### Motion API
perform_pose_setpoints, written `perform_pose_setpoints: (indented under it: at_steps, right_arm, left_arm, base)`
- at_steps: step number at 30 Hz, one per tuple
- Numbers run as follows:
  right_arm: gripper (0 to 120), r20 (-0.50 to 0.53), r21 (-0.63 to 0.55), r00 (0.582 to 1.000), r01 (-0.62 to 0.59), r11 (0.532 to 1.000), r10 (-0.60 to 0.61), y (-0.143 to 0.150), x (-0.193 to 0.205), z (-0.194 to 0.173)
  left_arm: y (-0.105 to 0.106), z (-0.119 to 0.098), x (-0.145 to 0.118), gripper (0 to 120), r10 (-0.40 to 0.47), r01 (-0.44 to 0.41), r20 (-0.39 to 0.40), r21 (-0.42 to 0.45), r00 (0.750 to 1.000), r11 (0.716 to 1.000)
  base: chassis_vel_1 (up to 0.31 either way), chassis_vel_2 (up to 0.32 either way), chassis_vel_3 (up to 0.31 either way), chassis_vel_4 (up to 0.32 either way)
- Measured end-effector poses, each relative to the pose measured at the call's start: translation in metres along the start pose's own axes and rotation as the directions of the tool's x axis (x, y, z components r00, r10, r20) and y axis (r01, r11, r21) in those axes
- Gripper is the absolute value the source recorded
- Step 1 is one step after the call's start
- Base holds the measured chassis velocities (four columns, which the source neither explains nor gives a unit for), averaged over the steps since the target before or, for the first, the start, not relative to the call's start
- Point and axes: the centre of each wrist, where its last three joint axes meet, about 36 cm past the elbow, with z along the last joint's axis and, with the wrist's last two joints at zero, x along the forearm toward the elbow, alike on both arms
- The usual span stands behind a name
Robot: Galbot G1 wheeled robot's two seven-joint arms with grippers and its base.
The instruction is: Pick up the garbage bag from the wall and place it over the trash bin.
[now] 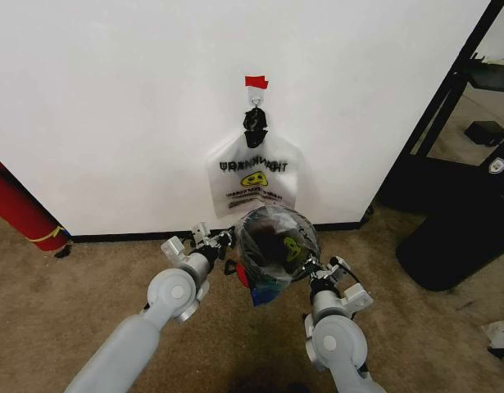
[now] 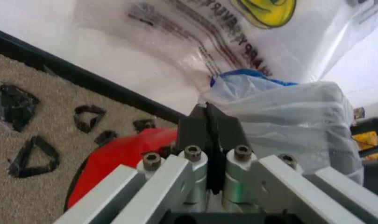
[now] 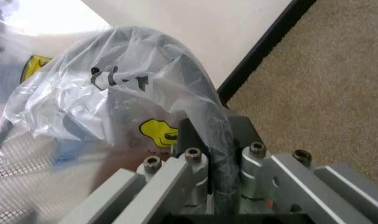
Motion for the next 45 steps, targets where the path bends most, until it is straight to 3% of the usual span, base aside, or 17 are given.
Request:
perform_pose_setpoints:
  at_steps: [8, 11, 12, 17, 21, 22, 23, 24, 27, 28, 30, 31, 33, 35, 36, 38, 45]
  right_arm:
    - [1, -0.001, 0.017, 1.000, -0.015, 1.000, 0.015, -0.002, -0.006, 0.003]
    - [1, -0.001, 0.018, 1.000, -0.017, 1.000, 0.017, -0.002, -0.007, 0.003]
    - [1, -0.002, 0.019, 1.000, -0.019, 1.000, 0.019, -0.002, -0.008, 0.003]
    - [1, -0.004, 0.021, 1.000, -0.022, 1.000, 0.022, -0.002, -0.010, 0.003]
    - [1, -0.014, 0.025, 0.999, -0.035, 0.999, 0.035, -0.003, -0.011, 0.003]
    - [1, -0.026, 0.030, 0.999, -0.045, 0.999, 0.046, -0.004, -0.011, 0.003]
    - [1, -0.026, 0.030, 0.999, -0.045, 0.999, 0.046, -0.004, -0.011, 0.003]
    - [1, -0.041, 0.044, 0.998, -0.054, 0.998, 0.056, -0.005, -0.011, 0.003]
    - [1, -0.059, 0.064, 0.996, -0.058, 0.996, 0.061, -0.006, -0.012, 0.004]
    - [1, -0.064, 0.076, 0.996, -0.060, 0.995, 0.064, -0.009, -0.011, 0.005]
    - [1, -0.066, 0.099, 0.996, -0.055, 0.994, 0.062, -0.015, -0.011, 0.006]
    - [1, -0.066, 0.099, 0.996, -0.055, 0.994, 0.062, -0.015, -0.011, 0.006]
    - [1, -0.070, 0.116, 0.996, -0.051, 0.992, 0.059, -0.018, -0.012, 0.008]
    - [1, -0.082, 0.150, 0.995, -0.051, 0.987, 0.064, -0.019, -0.015, 0.011]
    - [1, -0.082, 0.150, 0.995, -0.051, 0.987, 0.064, -0.019, -0.015, 0.011]
    - [1, -0.091, 0.156, 0.994, -0.043, 0.987, 0.058, -0.015, -0.019, 0.013]
    - [1, -0.112, 0.168, 0.993, -0.021, 0.986, 0.040, -0.013, -0.022, 0.020]
  left_arm:
    - [-0.008, -0.011, 0.018, 30, 0.033, -0.034, -0.008, -0.109, 0.999, 0.994]
    - [-0.009, -0.012, 0.022, 34, 0.038, -0.038, -0.008, -0.135, 0.999, 0.990]
    - [-0.010, -0.013, 0.024, 41, 0.042, -0.042, -0.006, -0.155, 0.999, 0.987]
    - [-0.012, -0.015, 0.026, 56, 0.049, -0.048, 0.002, -0.174, 0.999, 0.984]
    - [-0.014, -0.020, 0.030, 73, 0.057, -0.051, 0.023, -0.193, 0.998, 0.980]
    - [-0.015, -0.022, 0.033, 80, 0.050, -0.034, 0.063, -0.225, 0.997, 0.974]
    - [-0.015, -0.022, 0.033, 80, 0.050, -0.034, 0.063, -0.225, 0.997, 0.974]
    - [-0.013, -0.023, 0.037, 85, 0.043, -0.004, 0.137, -0.272, 0.990, 0.962]
    - [-0.007, -0.019, 0.046, 94, 0.051, 0.043, 0.250, -0.355, 0.967, 0.934]
    - [0.001, -0.013, 0.052, 98, 0.070, 0.079, 0.331, -0.414, 0.941, 0.907]
    - [0.017, -0.001, 0.065, 100, 0.092, 0.130, 0.409, -0.483, 0.908, 0.866]
    - [0.017, -0.001, 0.065, 100, 0.092, 0.130, 0.409, -0.483, 0.908, 0.866]
    - [0.027, 0.005, 0.075, 100, 0.110, 0.160, 0.449, -0.522, 0.887, 0.838]
    - [0.045, 0.014, 0.093, 100, 0.128, 0.226, 0.509, -0.577, 0.851, 0.785]
    - [0.045, 0.014, 0.093, 100, 0.128, 0.226, 0.509, -0.577, 0.851, 0.785]
    - [0.059, 0.020, 0.108, 100, 0.122, 0.280, 0.549, -0.591, 0.827, 0.757]
    - [0.084, 0.029, 0.148, 100, 0.073, 0.360, 0.588, -0.583, 0.806, 0.728]
  base:
    - [0.000, 0.000, 0.000, 0.000]
    - [0.000, 0.000, 0.000, 0.000]
    - [0.000, 0.000, 0.000, 0.000]
    - [0.000, 0.000, 0.000, 0.000]
    - [0.000, 0.000, 0.000, 0.000]
    - [0.000, 0.000, 0.000, 0.000]
    - [0.000, 0.000, 0.000, 0.000]
    - [0.000, 0.000, 0.000, 0.000]
    - [0.000, 0.000, 0.000, 0.000]
    - [0.000, 0.000, 0.000, 0.000]
    - [0.000, 0.000, 0.000, 0.000]
    - [0.000, 0.000, 0.000, 0.000]
    - [0.000, 0.000, 0.000, 0.000]
    - [0.000, 0.000, 0.000, 0.000]
    - [0.000, 0.000, 0.000, 0.000]
    - [0.000, 0.000, 0.000, 0.000]
    - [0.000, 0.000, 0.000, 0.000]
